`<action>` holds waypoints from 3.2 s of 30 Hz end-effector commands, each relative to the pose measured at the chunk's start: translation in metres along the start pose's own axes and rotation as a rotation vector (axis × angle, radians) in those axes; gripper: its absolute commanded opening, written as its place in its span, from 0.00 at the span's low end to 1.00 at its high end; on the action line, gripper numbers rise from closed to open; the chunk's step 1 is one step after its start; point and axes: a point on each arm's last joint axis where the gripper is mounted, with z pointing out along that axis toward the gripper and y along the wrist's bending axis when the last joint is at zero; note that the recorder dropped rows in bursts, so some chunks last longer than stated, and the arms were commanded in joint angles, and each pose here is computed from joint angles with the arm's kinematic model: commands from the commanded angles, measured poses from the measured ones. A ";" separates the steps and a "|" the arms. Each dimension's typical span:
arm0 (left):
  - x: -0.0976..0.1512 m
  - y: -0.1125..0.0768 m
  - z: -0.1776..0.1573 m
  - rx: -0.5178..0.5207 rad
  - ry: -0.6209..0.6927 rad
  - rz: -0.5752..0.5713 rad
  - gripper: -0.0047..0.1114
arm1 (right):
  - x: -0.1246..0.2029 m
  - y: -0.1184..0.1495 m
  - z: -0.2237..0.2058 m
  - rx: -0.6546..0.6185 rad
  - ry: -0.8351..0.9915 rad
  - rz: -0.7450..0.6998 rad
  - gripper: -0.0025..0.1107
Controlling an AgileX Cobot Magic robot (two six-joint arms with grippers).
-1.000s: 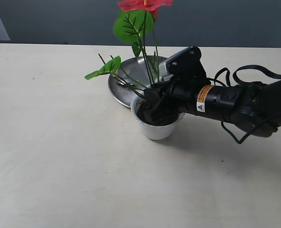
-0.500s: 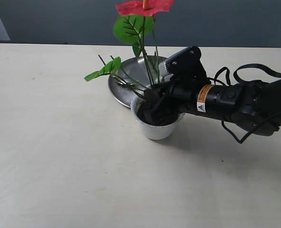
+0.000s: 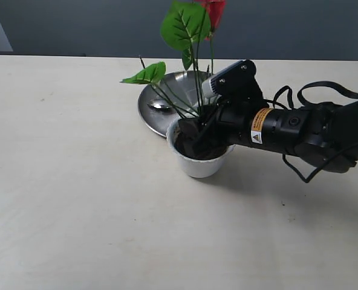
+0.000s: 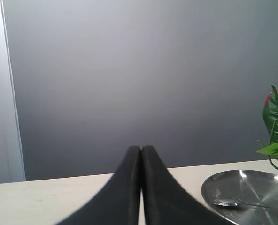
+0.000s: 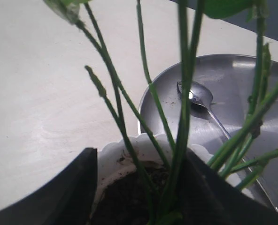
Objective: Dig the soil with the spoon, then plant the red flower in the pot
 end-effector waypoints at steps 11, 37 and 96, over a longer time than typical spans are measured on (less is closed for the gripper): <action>-0.002 -0.001 0.000 0.007 -0.010 -0.006 0.04 | 0.017 -0.001 -0.003 0.021 0.159 0.022 0.47; -0.002 0.000 0.000 0.006 -0.009 -0.006 0.04 | 0.003 0.018 -0.015 0.018 0.195 -0.046 0.43; -0.002 0.000 0.000 0.006 -0.009 -0.006 0.04 | -0.010 0.012 -0.037 0.105 0.241 -0.246 0.48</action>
